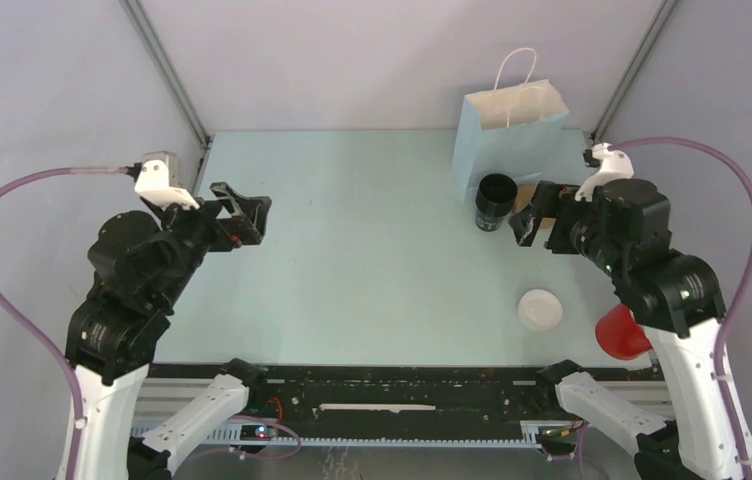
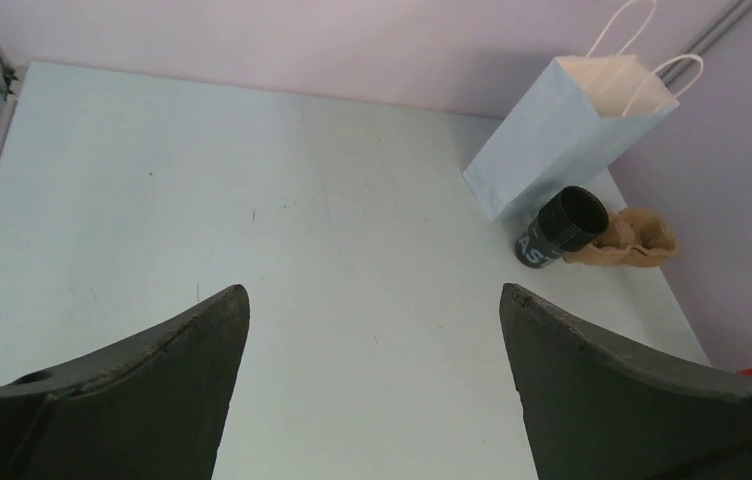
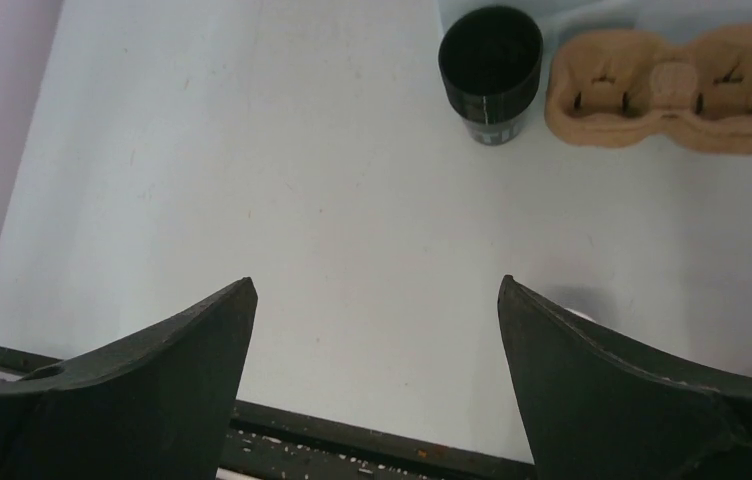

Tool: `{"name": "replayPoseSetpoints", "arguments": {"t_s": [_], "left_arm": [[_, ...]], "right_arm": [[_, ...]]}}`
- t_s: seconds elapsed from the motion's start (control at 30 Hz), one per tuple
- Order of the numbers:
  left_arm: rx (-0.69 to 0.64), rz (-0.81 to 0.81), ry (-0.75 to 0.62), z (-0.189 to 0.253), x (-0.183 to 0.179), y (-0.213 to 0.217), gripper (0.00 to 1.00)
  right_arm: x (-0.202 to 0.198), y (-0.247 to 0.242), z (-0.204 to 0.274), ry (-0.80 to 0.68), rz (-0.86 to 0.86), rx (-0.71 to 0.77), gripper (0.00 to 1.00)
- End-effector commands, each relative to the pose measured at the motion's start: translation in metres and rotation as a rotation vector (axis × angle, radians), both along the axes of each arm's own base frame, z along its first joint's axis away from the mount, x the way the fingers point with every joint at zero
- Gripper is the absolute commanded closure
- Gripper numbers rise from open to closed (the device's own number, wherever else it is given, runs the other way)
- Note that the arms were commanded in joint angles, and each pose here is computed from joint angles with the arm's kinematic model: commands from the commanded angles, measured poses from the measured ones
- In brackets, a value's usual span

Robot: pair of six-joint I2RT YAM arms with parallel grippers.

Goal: Pack the takeout coffee

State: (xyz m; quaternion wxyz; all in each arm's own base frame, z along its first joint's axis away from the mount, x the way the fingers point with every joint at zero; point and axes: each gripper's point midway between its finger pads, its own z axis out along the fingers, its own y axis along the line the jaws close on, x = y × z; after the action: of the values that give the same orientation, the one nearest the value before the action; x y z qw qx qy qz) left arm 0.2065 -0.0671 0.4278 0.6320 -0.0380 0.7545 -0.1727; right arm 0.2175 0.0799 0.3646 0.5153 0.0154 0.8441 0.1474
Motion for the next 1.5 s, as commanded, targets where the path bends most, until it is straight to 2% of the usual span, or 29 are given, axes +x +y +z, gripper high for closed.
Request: {"name": "replayPoseSetpoints", "arguments": {"t_s": [0.0,0.23,0.47,0.63,0.8,0.93,1.03,1.33,1.47], "left_arm": [[-0.029,-0.064,0.003,-0.003,0.010,-0.019,0.00],[-0.024,-0.106,0.054,-0.023,0.011,-0.029,0.00],[-0.054,-0.169,0.108,-0.041,0.010,-0.045,0.00],[-0.061,-0.221,0.157,-0.057,0.011,-0.059,0.00],[-0.068,-0.245,0.182,-0.064,0.017,-0.069,0.00],[-0.054,-0.242,0.191,-0.066,0.024,-0.071,0.00],[-0.049,-0.235,0.197,-0.067,0.029,-0.072,0.00],[-0.051,-0.236,0.224,-0.072,0.042,-0.080,0.00],[-0.054,-0.240,0.227,-0.071,0.046,-0.083,0.00]], "right_arm": [[0.009,0.008,-0.019,0.103,-0.034,0.040,0.01],[0.049,0.023,-0.056,0.229,-0.049,0.005,0.01],[0.130,-0.002,-0.111,0.375,-0.208,-0.035,0.07],[0.192,-0.034,-0.136,0.410,-0.344,-0.081,0.10],[0.232,-0.050,-0.166,0.443,-0.419,-0.098,0.22],[0.247,-0.058,-0.182,0.443,-0.463,-0.171,0.29],[0.252,-0.057,-0.191,0.449,-0.457,-0.191,0.44],[0.255,-0.054,-0.189,0.406,-0.444,-0.341,0.48],[0.255,-0.052,-0.192,0.418,-0.420,-0.355,0.61]]}}
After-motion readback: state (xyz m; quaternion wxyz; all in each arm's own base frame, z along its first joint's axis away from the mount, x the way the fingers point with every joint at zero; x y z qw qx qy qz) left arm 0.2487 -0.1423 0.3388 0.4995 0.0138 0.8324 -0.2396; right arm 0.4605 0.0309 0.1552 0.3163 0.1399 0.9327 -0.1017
